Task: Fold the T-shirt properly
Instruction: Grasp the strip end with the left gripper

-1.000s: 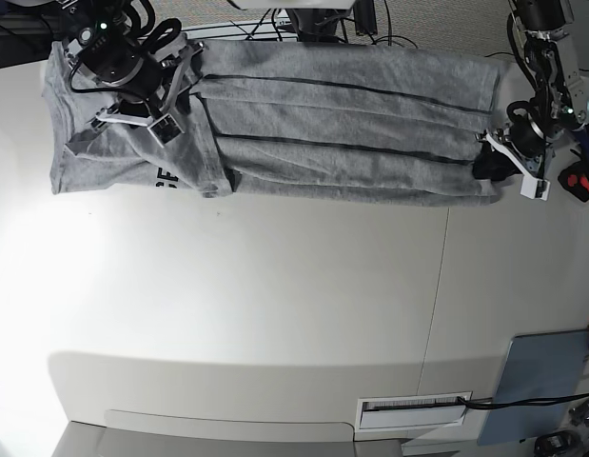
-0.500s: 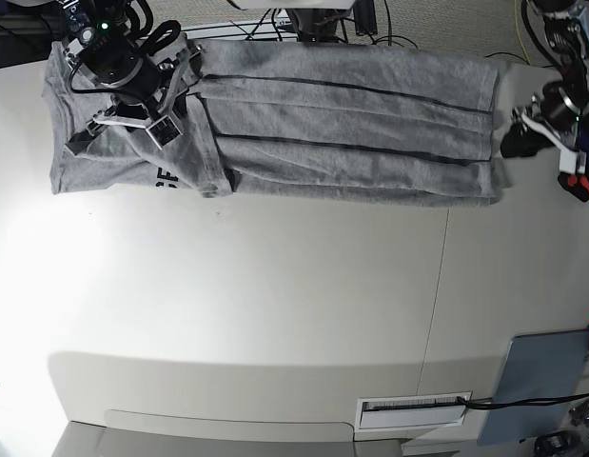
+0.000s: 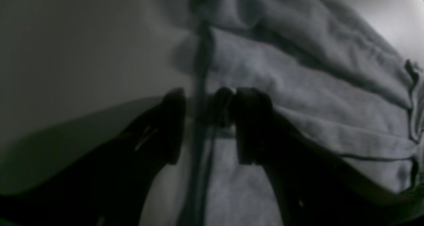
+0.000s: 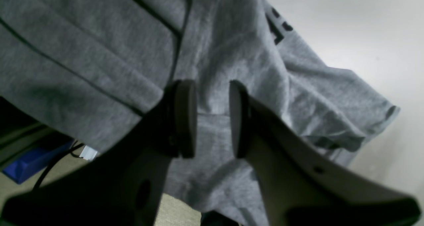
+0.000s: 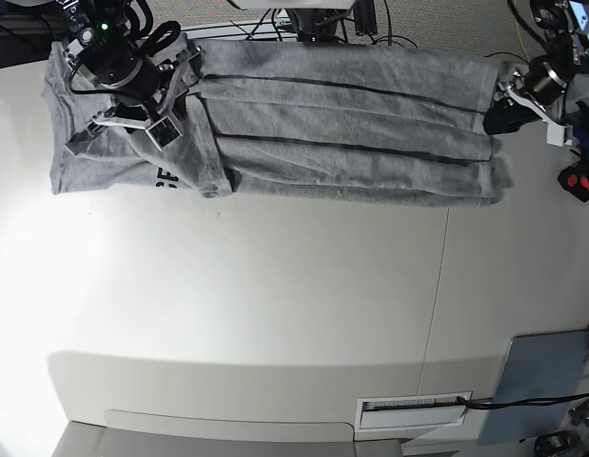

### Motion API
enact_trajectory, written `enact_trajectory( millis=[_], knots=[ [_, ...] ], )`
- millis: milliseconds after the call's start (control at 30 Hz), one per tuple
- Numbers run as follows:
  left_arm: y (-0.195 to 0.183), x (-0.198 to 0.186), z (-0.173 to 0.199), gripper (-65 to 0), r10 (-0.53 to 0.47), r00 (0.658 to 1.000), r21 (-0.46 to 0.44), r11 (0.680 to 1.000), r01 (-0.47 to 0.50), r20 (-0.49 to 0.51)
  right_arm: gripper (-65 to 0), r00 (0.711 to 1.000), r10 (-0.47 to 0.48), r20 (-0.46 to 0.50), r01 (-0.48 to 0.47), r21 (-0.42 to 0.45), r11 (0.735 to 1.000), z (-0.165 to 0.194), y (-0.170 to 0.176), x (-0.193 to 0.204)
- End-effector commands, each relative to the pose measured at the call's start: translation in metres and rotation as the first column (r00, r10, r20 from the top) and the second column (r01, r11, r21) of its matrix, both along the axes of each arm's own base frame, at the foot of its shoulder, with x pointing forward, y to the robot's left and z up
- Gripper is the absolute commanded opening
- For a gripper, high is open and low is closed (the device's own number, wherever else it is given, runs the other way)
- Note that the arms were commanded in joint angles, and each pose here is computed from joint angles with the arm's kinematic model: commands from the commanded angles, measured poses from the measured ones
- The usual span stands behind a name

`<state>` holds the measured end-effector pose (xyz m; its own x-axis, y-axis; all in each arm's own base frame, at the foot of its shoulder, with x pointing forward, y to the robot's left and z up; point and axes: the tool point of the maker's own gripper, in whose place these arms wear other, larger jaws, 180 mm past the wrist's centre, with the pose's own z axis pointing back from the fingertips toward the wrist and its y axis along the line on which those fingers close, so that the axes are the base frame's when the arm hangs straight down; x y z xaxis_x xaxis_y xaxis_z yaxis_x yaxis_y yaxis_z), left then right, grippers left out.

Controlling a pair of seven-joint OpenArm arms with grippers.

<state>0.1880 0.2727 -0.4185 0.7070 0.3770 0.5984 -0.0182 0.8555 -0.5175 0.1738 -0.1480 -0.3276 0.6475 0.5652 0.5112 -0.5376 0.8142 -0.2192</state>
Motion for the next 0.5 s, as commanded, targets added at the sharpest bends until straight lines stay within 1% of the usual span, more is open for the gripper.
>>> enact_trajectory(
  millis=[0,133,233,467],
  knots=[
    [0.004,0.002,0.006,-39.0,-0.007,1.000,0.015,1.000,0.007,0.014,-47.7,1.000,0.007,0.031,-0.007,-0.001,1.000,0.007,-0.001,0.004],
    [-0.002,0.003,0.007,-39.0,0.003,1.000,-0.019,1.000,-0.003,0.026,-47.7,0.999,0.007,0.031,-0.007,-0.001,1.000,0.007,-0.001,0.004],
    [-0.007,0.004,0.010,-39.0,0.008,0.999,-0.060,0.998,-0.006,0.038,-47.7,0.999,0.007,0.031,-0.007,-0.001,1.000,0.007,-0.001,0.004],
    [-0.020,0.003,0.007,-39.0,0.030,0.999,-0.103,0.994,-0.025,0.046,-47.7,1.000,0.007,0.031,-0.007,-0.001,1.000,0.007,-0.001,0.004]
  ],
)
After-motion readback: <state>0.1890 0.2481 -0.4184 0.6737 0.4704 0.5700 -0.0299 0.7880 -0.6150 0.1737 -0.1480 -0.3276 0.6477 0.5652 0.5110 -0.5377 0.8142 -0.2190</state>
